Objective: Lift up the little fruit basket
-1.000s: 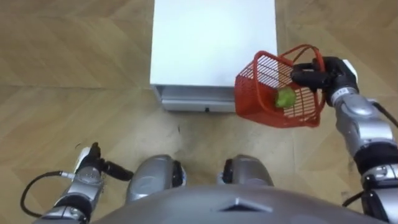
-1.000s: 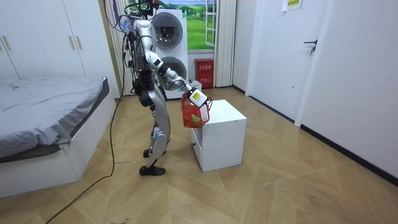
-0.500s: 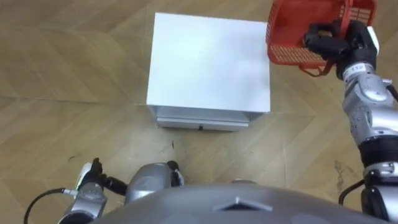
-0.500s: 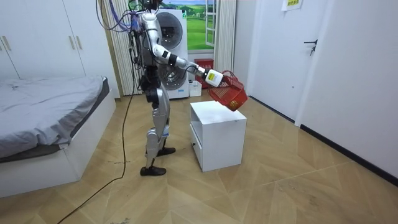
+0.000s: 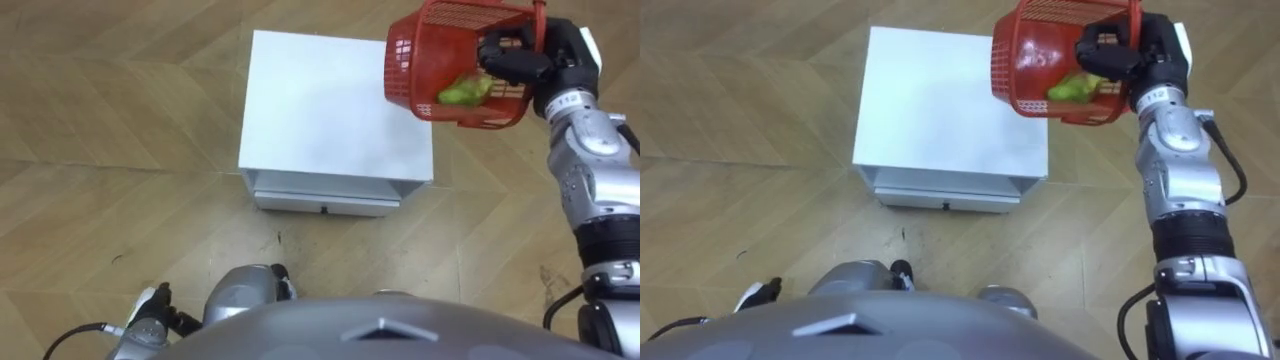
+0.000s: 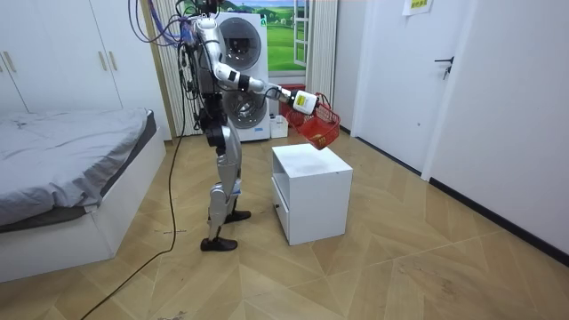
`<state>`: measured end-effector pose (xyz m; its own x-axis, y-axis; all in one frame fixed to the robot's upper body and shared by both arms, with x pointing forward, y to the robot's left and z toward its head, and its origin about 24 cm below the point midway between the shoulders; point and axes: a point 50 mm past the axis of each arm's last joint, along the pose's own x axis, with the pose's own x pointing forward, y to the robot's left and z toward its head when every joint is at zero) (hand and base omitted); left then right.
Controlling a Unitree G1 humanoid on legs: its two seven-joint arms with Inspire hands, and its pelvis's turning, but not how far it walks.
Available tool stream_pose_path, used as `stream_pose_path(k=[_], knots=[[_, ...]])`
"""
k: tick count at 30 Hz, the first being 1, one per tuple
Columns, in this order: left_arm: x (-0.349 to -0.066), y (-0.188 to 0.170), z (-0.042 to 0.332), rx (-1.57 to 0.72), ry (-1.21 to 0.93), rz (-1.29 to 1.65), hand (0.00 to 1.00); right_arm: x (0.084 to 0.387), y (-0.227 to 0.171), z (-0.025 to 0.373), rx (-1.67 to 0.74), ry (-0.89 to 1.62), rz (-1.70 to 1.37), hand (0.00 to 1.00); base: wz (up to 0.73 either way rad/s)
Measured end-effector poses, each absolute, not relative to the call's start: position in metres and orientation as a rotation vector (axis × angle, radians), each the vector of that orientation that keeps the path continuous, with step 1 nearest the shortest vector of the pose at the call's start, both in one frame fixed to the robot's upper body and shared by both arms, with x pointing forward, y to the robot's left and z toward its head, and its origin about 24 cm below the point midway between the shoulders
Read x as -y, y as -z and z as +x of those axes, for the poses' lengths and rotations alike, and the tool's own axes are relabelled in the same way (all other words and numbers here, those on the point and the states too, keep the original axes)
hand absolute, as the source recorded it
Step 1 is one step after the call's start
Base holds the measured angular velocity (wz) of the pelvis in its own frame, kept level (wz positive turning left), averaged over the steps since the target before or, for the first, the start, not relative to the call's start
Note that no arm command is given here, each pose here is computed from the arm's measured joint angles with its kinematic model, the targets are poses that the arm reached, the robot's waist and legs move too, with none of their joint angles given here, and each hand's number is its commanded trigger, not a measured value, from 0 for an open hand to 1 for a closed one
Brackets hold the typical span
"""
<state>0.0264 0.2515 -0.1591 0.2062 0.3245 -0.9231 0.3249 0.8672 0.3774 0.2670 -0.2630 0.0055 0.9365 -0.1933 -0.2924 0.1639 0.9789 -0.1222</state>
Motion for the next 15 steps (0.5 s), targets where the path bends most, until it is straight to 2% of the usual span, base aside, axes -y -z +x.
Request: stream_pose_path(k=[15], knots=[[-0.252,0.159,0.037,-1.365,0.046,0.534,0.00,0.255,-0.005,0.268,-0.323,0.086,-0.131,1.00,-0.06]])
